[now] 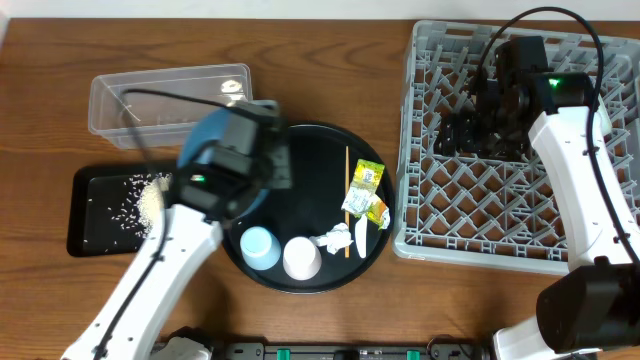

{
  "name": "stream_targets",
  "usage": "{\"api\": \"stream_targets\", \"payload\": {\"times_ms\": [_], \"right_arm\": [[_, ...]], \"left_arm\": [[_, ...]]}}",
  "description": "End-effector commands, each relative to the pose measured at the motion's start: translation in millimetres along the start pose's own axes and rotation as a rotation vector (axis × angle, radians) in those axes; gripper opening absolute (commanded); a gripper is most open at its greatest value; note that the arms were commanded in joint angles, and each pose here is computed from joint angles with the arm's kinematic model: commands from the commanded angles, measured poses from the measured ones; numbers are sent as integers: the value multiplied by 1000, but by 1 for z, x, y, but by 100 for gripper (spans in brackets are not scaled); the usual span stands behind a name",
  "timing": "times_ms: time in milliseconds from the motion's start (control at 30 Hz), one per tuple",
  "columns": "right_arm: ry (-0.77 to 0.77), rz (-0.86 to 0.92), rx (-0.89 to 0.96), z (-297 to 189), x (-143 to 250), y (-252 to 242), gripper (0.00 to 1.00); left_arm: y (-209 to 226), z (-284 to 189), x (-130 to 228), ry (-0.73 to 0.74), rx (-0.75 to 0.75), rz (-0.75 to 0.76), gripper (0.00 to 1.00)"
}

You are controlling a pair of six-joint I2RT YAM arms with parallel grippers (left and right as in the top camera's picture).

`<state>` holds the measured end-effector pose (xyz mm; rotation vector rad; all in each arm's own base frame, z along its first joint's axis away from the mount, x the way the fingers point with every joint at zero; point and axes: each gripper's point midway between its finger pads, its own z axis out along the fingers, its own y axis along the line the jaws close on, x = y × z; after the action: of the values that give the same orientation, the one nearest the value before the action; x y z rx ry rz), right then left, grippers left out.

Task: Sort waste into correct bins and load items into the dishwasher rack
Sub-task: 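Lift the teal bowl and tip it over the black tray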

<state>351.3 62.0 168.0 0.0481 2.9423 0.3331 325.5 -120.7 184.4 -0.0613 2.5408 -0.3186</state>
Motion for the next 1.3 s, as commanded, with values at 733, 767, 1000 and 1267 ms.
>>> {"api": "stream_targets", "payload": {"times_ms": [733,767,1000,1267], "right_arm": [[11,18,25,-3,4,-5,85],[11,18,25,-3,4,-5,85],[11,18,25,-3,4,-5,85],[13,18,25,-3,5,-5,85]], "left_arm": [[156,-93,-51,-226,683,-581,6],[157,-99,-55,-252,741,-570,6],[164,-104,-64,-295,928,-571,6],[166,-101,-63,-288,931,-585,6]]}}
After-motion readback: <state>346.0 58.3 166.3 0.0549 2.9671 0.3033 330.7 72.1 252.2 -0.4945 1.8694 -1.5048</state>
